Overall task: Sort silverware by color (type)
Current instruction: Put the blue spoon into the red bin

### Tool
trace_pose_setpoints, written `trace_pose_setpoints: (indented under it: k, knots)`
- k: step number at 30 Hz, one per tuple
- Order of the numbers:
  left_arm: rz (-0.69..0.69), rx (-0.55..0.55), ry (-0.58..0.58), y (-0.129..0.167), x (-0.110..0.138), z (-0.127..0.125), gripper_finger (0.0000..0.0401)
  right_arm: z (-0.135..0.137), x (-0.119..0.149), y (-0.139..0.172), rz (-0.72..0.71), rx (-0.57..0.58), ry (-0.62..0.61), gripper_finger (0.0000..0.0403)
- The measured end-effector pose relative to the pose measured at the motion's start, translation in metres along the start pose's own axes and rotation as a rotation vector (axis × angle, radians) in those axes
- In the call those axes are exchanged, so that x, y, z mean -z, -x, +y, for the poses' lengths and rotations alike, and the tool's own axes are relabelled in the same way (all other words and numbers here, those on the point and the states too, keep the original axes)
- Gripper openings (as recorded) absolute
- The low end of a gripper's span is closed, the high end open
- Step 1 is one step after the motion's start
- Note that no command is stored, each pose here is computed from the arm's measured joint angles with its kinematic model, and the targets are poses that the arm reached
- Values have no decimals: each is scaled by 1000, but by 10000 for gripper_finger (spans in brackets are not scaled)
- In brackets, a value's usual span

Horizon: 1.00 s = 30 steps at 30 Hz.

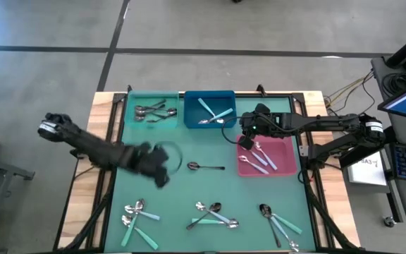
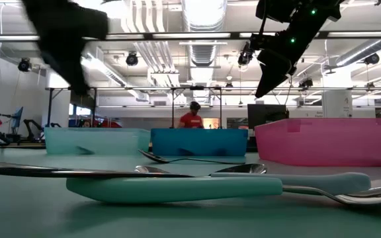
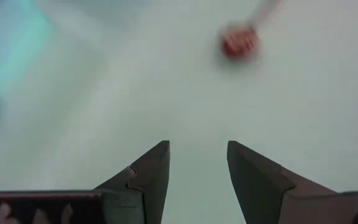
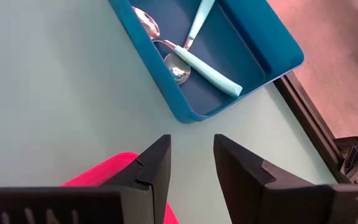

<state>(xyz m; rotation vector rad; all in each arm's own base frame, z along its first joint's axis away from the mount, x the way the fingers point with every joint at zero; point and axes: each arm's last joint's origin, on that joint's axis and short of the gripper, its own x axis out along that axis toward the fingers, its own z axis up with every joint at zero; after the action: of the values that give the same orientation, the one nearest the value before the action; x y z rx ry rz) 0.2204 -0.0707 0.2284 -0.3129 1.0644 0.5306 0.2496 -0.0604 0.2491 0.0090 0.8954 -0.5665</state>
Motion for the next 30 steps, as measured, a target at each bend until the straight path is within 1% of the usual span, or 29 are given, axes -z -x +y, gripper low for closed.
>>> trace_pose_setpoints:
  k: [3, 5, 7, 9, 13, 15, 18, 25, 30]
  knots:
    - [35, 27, 30, 6, 37, -19, 146, 0, 0, 0, 0, 0, 0, 112]
    - [63, 58, 20, 10, 62, -29, 146, 0, 0, 0, 0, 0, 0, 112]
    - [89, 134, -38, 15, 84, -41, 146, 0, 0, 0, 0, 0, 0, 112]
    - [102, 197, -124, 21, 105, -52, 146, 0, 0, 0, 0, 0, 0, 112]
    - [96, 278, -265, 30, 143, -66, 146, 0, 0, 0, 0, 0, 0, 112]
    - [92, 281, -310, 30, 156, -70, 146, 0, 0, 0, 0, 0, 0, 112]
    - [89, 266, -346, 24, 168, -75, 146, 0, 0, 0, 0, 0, 0, 112]
    - [91, 217, -433, 2, 178, -86, 146, 0, 0, 0, 0, 0, 0, 112]
    - [109, 175, -442, -11, 182, -89, 146, 0, 0, 0, 0, 0, 0, 112]
